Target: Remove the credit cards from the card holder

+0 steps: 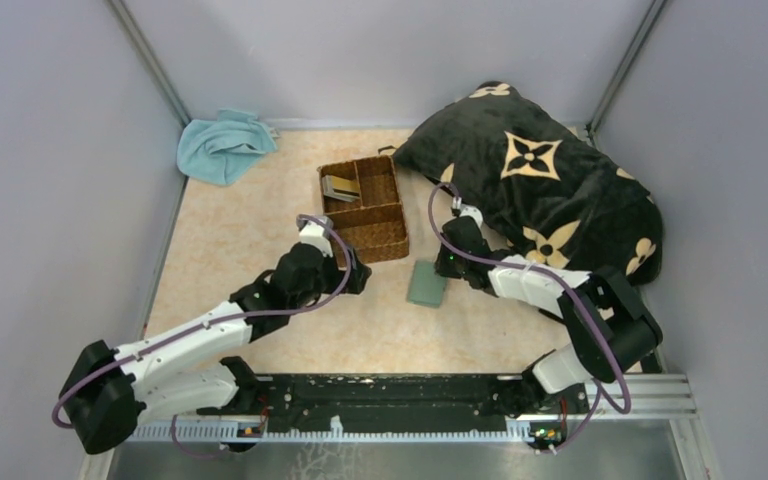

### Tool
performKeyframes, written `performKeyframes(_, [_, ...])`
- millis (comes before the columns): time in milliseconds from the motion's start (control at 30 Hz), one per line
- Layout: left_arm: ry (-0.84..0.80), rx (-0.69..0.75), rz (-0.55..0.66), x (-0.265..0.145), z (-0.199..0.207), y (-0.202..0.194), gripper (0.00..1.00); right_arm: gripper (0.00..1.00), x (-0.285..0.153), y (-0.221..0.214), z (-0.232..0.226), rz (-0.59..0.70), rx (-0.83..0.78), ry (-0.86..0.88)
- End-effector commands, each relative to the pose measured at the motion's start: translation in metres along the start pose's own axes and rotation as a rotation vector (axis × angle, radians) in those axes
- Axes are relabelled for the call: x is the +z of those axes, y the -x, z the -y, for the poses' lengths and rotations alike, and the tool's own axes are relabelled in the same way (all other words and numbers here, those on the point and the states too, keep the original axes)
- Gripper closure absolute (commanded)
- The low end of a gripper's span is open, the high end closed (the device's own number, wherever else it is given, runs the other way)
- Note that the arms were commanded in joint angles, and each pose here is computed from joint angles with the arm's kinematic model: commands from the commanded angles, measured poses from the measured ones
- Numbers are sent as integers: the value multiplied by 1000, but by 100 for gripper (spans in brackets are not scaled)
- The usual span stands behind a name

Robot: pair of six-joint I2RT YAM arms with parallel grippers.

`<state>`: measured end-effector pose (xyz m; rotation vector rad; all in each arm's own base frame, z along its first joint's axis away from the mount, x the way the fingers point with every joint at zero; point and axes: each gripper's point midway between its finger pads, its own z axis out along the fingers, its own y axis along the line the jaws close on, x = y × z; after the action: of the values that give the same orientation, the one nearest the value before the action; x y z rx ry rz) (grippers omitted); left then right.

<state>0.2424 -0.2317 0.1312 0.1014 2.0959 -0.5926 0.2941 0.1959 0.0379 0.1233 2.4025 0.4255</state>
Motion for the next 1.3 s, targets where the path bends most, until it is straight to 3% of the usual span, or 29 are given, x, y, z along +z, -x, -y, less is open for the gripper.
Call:
performKeyframes(0, [-30,-85,44,-12,6,11,6,100,-20,48,-27,108,-20,61])
performKeyframes(700, [-56,-132,46,-17,4,1,7,100,-108,144,-23,378,-201,-54])
performKeyframes(933, [-57,-119,57,-15,6,5,7,100,-98,130,-7,345,-210,-92])
performKeyframes(1167, [-56,-95,49,-15,9,10,7,100,-77,103,11,284,-99,-34])
performKeyframes(1200, [-60,-95,46,-15,10,10,7,99,-74,97,15,279,-86,-37])
performKeyframes(1267, [-70,-97,39,-16,11,8,7,76,-65,85,20,259,-61,-35])
